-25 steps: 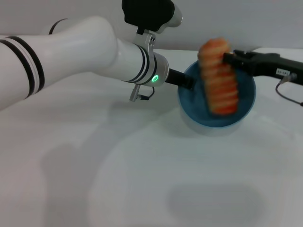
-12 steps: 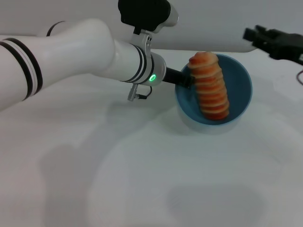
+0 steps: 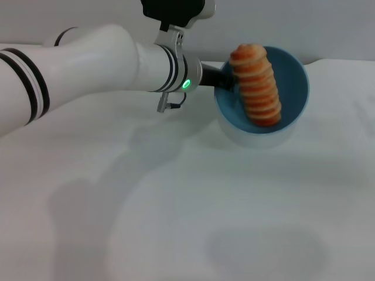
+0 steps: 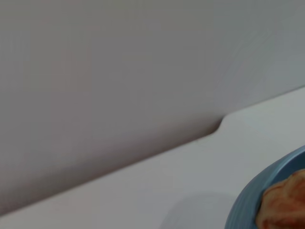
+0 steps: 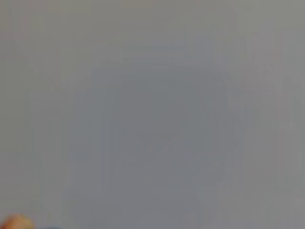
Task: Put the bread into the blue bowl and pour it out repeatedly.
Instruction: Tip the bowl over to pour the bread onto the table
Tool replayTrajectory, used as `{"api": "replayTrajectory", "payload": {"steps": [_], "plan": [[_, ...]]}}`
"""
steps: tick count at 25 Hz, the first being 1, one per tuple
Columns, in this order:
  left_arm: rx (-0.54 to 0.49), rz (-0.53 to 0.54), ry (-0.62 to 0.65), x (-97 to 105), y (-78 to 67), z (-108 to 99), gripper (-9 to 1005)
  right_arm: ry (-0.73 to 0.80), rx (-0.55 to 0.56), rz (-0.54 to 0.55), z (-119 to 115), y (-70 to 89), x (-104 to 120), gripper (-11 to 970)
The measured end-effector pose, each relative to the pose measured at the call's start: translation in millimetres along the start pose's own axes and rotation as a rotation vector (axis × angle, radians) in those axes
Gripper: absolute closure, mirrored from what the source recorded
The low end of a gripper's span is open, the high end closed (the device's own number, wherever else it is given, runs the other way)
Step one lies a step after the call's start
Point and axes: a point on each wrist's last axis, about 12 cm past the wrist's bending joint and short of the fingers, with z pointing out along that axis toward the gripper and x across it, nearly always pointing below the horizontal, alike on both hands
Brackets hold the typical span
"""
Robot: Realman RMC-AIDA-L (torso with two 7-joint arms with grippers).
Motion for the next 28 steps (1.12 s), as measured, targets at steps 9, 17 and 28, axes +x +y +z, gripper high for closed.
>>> {"api": "replayTrajectory", "payload": {"steps": [9, 17, 28], "plan": [[-0.05, 0.152, -0.152, -9, -6.6, 3, 997, -0.073, 0.253, -0.012, -41, 2.4, 53, 522], [-0.015, 0.22, -0.195, -6, -27.4, 6, 997, -0.196, 0.325, -0.013, -58, 24.2, 67, 516], [0.041, 0.312, -0.268, 13, -53.8, 6, 996, -0.305, 0.42, 0.026, -68, 27.1, 66, 507]]}}
